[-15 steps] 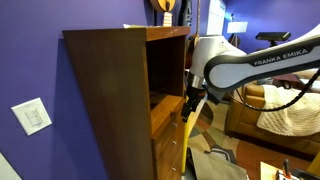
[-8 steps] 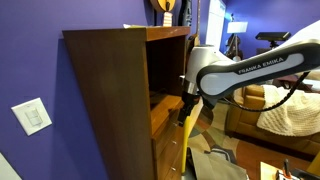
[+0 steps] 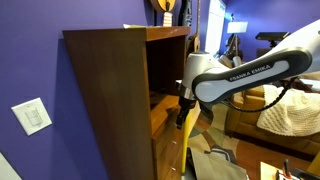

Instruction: Open the top drawer on the chest of drawers

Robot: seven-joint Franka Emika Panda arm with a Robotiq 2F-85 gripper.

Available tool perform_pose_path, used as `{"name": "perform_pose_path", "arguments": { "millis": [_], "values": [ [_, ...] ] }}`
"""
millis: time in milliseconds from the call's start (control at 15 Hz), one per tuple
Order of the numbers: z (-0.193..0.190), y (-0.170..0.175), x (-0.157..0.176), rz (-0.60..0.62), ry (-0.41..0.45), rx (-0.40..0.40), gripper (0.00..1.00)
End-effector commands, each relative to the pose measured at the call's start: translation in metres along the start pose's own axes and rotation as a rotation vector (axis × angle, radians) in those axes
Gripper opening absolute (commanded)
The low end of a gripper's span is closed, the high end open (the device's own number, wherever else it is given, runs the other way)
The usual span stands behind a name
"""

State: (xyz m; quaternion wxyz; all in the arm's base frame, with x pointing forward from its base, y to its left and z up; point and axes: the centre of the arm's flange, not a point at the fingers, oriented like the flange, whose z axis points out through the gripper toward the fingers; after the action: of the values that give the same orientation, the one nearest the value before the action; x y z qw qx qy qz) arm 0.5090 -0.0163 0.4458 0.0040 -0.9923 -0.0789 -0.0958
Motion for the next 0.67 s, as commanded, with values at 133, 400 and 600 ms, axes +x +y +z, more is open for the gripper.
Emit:
{"name": "perform_pose_path", "arguments": {
  "millis": [133, 400, 600],
  "values": [
    [0.016, 0.0059, 0.0021, -0.001, 0.036, -0.014, 0.77],
    [0.0204, 0.0064, 0.0049, -0.006, 0.048, -0.015, 0.45],
    [0.0212, 0.008, 0.0065, -0.012, 0.054, -0.015, 0.2]
  ]
}}
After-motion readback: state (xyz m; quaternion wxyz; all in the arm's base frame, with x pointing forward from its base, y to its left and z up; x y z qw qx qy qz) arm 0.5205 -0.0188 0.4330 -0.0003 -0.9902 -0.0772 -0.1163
